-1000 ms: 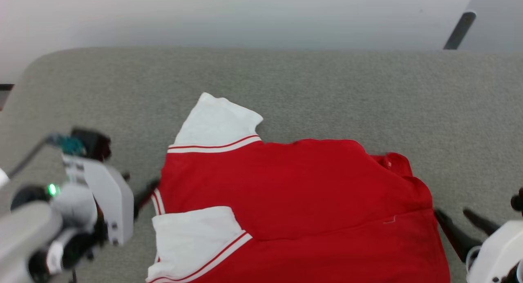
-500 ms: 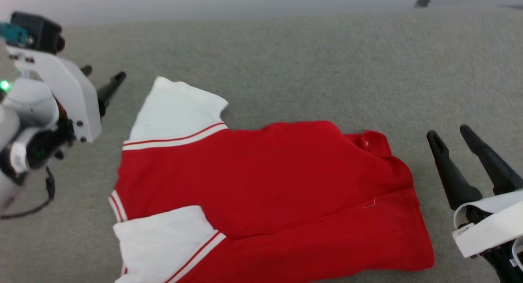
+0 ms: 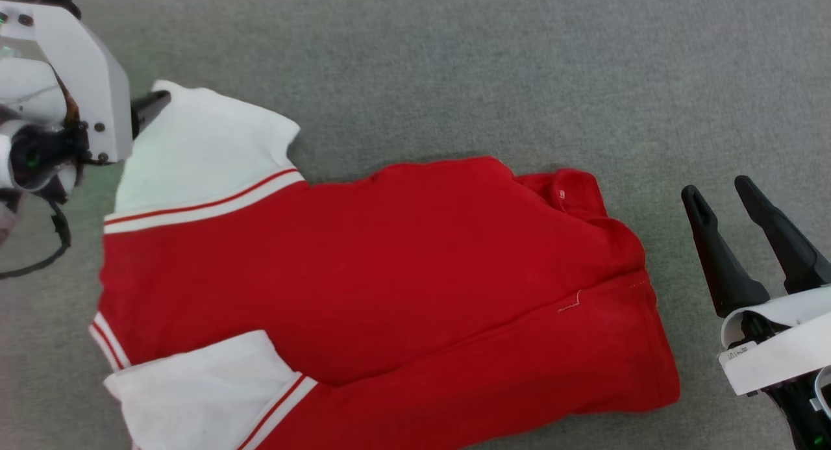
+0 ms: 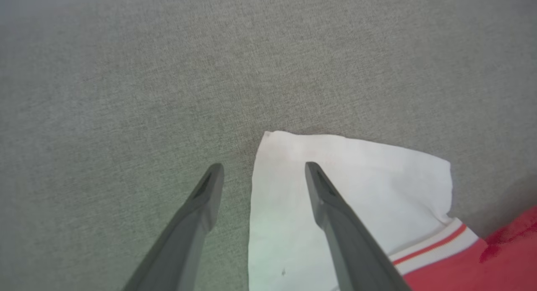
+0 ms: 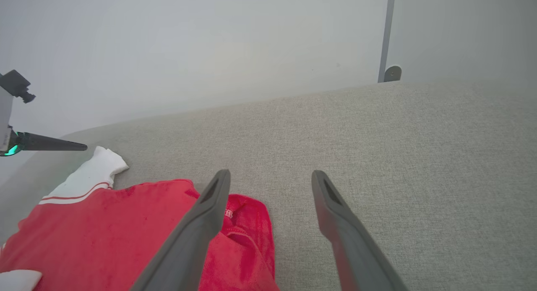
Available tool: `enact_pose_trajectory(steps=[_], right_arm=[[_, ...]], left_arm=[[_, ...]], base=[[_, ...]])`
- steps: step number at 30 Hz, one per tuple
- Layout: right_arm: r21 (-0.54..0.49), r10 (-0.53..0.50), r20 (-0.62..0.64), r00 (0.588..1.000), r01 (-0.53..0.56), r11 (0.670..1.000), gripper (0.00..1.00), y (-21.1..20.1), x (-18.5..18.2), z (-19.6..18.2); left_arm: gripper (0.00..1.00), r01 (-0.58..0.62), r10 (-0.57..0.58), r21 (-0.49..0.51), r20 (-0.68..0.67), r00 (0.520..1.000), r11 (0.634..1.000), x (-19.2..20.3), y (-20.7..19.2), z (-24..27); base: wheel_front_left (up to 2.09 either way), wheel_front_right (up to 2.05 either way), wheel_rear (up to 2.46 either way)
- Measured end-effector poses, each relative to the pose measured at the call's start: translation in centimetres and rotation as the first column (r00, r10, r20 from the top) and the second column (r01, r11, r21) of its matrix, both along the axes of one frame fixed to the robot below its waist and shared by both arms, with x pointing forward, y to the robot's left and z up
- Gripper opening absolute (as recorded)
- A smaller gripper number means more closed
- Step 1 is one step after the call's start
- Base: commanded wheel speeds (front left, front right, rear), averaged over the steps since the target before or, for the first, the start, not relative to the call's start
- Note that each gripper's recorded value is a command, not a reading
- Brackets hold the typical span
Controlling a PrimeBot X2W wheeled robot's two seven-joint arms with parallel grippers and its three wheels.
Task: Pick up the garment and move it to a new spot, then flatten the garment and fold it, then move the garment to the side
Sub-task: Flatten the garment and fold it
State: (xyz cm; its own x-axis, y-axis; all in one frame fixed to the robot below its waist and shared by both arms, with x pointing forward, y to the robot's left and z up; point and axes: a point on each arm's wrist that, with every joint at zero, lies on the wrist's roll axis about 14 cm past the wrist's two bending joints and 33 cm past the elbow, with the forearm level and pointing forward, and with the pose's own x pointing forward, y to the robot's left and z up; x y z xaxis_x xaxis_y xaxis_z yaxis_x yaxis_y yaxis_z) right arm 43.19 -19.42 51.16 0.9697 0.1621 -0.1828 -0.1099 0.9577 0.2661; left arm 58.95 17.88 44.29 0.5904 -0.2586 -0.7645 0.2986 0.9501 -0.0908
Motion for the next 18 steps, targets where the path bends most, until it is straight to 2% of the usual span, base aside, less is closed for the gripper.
enact_pose_trajectory(steps=[3,9,10,11,12,18], right_arm=[[-0.001,-0.007,-0.025,1.0,0.007,1.0,1.0,-0.3,0.2,-0.9],[-0.006,-0.015,-0.06,0.998,0.015,1.0,1.0,-0.7,0.5,-2.1],[-0.005,-0.013,-0.065,0.998,0.013,1.0,1.0,-0.6,0.5,-2.3],[-0.003,-0.01,-0.077,0.997,0.009,1.0,1.0,-0.5,0.5,-2.6],[0.002,-0.003,-0.091,0.996,0.003,1.0,1.0,-0.4,0.5,-2.9],[0.02,0.059,-0.212,0.975,-0.057,0.998,1.0,0.9,0.4,-4.6]], left_arm=[[1.0,0.015,-0.013,0.023,-0.071,0.997,1.0,0.2,-0.2,-2.0],[1.0,0.012,-0.007,0.04,-0.126,0.992,0.999,1.0,-0.5,-4.1],[0.49,0.008,-0.003,0.039,-0.128,0.992,0.999,1.2,-0.5,-4.2],[0.33,0.001,0.003,0.03,-0.135,0.991,1.0,1.3,-0.6,-4.4],[0.0,-0.008,0.01,0.014,-0.143,0.99,1.0,1.3,-0.9,-4.6],[0.0,0.005,-0.007,-0.017,-0.151,0.988,1.0,1.1,-1.5,-4.9]], base=[[0.0,0.0,0.0],[0.0,0.0,0.0],[0.0,0.0,0.0],[0.0,0.0,0.0],[0.0,0.0,0.0],[0.0,0.0,0.0]])
